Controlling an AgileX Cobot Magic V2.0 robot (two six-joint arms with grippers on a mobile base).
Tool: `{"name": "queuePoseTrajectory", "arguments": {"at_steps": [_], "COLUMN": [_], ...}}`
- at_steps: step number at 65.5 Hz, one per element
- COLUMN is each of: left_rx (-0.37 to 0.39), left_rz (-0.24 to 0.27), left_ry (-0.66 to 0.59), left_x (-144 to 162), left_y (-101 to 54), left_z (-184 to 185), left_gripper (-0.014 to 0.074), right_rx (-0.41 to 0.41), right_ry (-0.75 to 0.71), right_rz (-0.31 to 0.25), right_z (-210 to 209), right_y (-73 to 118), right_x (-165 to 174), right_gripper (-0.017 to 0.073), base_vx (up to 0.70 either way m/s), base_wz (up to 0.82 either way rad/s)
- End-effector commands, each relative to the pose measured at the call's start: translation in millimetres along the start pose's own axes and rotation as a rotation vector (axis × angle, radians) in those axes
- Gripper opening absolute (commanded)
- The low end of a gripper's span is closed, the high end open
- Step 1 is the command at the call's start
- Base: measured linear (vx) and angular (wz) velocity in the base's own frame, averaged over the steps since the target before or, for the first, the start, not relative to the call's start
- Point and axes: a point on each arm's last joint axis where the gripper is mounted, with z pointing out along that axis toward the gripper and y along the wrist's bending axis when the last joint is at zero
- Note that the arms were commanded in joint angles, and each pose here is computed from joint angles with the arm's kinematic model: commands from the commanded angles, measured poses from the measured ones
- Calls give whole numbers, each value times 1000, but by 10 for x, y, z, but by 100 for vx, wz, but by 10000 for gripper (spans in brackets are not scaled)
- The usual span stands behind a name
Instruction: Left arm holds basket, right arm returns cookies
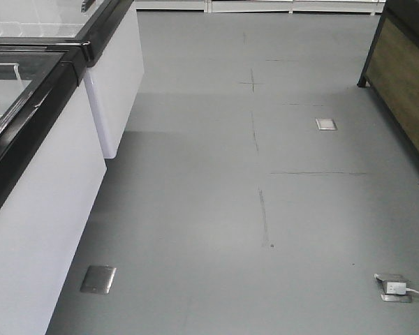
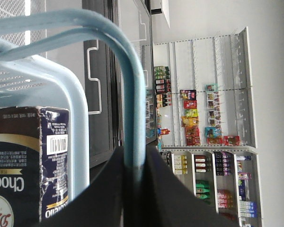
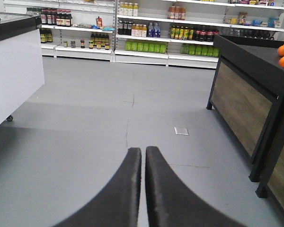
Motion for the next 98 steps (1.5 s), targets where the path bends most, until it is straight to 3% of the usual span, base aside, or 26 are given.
{"name": "queuePoseTrajectory", "arguments": {"at_steps": [1,16,25,32,60,98], "left_rx": [67,82,88,94,224,263], "left_rz": [4,-4,-48,-50,-13,-29], "left_ry": [3,41,61,67,82,206], "left_x": [18,52,68,74,45,153], "left_y": [-196,-212,-219,-232,-654,-692], "left_z": [-99,-101,-102,-108,-180,-205], "left_gripper": [-6,-6,-6,-6,-6,-6], "right_rx": [12,12,12,12,12,12], "right_ry": [-69,-69,-69,-69,-68,-68], "right_rz": [-8,-8,-8,-8,-8,-8], "right_z": [0,0,0,0,0,0], "right_y": [-4,-4,-4,-4,-4,-4], "right_x": [-16,-16,-16,-16,-14,-14], "right_gripper": [-6,-6,-6,-6,-6,-6], "base_vx": [0,0,0,0,0,0], "base_wz": [0,0,0,0,0,0]}}
